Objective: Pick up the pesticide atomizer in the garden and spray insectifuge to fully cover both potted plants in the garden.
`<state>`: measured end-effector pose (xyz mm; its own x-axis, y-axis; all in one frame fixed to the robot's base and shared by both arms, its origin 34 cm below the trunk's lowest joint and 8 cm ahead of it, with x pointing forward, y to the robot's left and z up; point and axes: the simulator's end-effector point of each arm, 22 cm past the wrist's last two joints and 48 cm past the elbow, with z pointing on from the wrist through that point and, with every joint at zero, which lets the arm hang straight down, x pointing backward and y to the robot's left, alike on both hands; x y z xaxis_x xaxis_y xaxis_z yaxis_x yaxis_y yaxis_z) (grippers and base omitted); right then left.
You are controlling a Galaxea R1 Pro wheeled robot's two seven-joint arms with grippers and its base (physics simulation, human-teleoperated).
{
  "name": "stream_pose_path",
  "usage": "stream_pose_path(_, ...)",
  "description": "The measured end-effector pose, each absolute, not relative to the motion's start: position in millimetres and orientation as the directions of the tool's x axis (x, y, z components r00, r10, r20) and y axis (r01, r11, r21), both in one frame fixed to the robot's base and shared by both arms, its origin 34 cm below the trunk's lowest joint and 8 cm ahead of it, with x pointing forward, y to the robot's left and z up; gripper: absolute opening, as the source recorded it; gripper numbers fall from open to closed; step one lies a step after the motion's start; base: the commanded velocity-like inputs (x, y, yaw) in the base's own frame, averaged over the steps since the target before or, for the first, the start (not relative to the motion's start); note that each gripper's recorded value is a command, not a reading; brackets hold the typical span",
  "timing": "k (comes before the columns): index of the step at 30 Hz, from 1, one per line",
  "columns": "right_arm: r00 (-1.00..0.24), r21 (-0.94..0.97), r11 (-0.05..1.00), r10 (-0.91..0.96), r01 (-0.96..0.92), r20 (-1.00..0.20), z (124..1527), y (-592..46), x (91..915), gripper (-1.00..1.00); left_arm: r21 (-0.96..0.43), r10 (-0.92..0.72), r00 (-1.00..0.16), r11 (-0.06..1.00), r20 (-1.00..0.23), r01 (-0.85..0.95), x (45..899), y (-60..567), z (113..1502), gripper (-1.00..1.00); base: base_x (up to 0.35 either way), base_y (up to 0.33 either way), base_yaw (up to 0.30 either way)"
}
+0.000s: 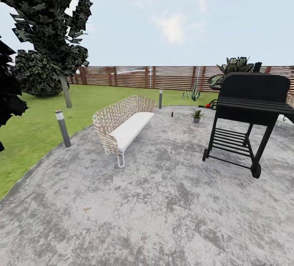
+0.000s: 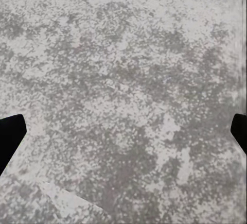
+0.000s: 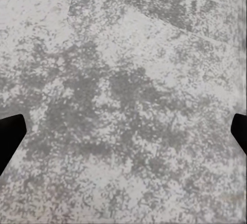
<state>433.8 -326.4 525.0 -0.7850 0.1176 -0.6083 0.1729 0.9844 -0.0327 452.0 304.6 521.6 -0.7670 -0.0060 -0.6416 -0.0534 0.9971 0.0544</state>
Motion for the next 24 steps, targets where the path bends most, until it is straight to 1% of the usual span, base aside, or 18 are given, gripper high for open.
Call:
stream_pose_path(6,-0.785,-0.033,0.984,0.118,0.173,-0.608,525,-326,434,1.00,0.053,-0.011,-0.767,0.997,-0.642,-0.058,452,305,522,1.00,0.169,-0.207,-0.300)
stream_pose_path(16,-0.785,-0.033,0.984,0.117,0.172,-0.608,525,-326,434,1.00,0.047,-0.011,-0.767,0.997,-0.641,-0.054,452,300,521,1.00,0.017,-0.017,-0.300)
stream_pose_path(24,-0.785,-0.033,0.984,0.117,0.172,-0.608,515,-326,433,1.00,0.048,-0.026,-0.766,0.996,-0.643,-0.074,451,308,511,1.00,0.000,0.000,-0.300)
